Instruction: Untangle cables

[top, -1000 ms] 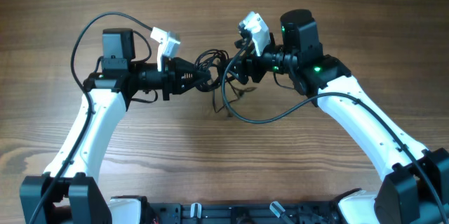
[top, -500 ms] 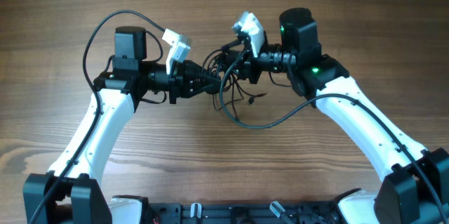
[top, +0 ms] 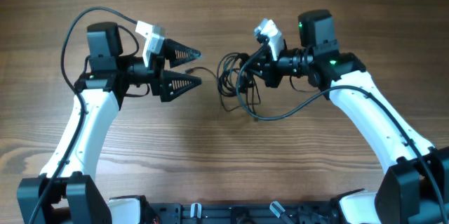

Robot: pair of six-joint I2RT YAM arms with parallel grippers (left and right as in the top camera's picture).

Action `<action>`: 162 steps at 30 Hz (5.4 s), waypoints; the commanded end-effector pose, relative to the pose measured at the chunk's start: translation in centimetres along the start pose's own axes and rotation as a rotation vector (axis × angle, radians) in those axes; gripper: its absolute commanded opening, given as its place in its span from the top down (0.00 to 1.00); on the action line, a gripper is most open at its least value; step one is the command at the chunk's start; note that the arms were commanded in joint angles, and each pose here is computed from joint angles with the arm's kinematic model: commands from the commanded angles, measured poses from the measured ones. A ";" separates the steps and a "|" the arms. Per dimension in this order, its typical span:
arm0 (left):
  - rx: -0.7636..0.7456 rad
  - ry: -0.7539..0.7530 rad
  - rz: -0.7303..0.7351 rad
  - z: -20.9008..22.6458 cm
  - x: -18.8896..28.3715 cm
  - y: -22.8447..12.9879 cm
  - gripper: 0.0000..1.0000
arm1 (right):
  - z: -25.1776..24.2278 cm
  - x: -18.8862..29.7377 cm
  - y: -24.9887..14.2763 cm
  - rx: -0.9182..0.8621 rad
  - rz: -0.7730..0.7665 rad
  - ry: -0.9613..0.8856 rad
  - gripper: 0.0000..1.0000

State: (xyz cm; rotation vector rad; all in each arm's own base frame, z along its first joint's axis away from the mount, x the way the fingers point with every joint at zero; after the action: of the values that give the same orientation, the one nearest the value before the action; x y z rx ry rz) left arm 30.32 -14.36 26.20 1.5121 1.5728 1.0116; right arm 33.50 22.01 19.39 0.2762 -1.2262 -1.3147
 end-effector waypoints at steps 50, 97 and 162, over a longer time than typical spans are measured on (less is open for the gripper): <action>0.500 1.060 0.018 10.6 -1.8 -3.8 0.96 | 1.0 -0.1 0.3 -0.299 0.001 0.081 0.00; 1.908 0.842 -0.965 12.7 9.0 -2.6 0.96 | -5.1 -1.4 0.1 -0.219 -0.011 -0.645 0.96; 1.948 0.657 -0.776 10.8 8.3 -1.8 0.96 | -17.3 3.9 -9.1 -0.837 0.028 -0.667 0.96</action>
State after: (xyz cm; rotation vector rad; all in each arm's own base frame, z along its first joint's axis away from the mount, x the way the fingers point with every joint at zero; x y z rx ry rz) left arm 38.32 -7.54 19.17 1.1744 3.5228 -1.1156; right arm 41.27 10.67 9.03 -0.6959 -1.1410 -1.7812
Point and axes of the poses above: each gripper's point midway between its finger pads, its own x axis back along the fingers, its own z axis along the line the jaws close on, y = z × x, the point moved 2 cm from there along x, back along the fingers, and after that the axes turned 3 degrees about -x, right-handed, at the moved point
